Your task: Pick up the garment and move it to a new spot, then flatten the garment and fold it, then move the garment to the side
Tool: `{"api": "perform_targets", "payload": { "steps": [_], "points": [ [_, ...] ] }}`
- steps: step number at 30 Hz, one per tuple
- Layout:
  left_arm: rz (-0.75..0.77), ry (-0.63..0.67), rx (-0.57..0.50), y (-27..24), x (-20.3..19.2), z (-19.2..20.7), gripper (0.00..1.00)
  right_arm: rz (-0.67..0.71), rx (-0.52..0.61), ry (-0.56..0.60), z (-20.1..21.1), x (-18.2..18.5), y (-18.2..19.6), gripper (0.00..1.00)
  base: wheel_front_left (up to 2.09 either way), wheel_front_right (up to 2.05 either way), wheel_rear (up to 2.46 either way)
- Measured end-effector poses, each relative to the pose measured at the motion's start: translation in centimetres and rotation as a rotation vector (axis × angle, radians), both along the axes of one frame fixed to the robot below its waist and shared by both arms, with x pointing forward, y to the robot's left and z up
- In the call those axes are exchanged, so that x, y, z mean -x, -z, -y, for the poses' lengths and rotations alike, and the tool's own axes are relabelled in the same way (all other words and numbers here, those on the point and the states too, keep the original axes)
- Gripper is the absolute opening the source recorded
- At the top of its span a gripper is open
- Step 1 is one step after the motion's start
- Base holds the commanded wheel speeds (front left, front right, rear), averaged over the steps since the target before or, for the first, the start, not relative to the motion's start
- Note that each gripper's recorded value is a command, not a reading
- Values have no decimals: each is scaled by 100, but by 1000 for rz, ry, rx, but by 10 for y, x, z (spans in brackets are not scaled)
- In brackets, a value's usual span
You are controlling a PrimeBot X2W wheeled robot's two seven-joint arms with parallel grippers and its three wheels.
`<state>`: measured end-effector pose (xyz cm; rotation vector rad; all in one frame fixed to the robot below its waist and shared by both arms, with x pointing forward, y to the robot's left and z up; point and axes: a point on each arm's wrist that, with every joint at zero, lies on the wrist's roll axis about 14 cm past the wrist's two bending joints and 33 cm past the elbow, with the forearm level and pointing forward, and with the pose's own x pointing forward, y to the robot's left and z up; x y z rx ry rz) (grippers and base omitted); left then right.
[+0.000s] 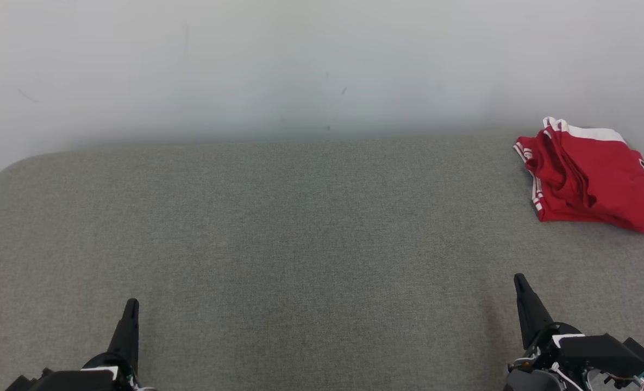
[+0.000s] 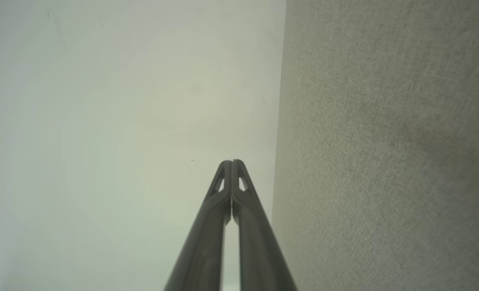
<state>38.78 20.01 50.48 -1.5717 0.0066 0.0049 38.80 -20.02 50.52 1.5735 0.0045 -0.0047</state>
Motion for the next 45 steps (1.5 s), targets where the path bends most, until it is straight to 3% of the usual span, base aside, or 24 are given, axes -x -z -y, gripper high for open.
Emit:
{"api": "perform_targets", "payload": {
  "steps": [45],
  "points": [
    [0, 0, 0, 0, 0, 0, 0, 1, 0, 0, 0, 0, 0, 0, 0, 0, 0]
  ]
}}
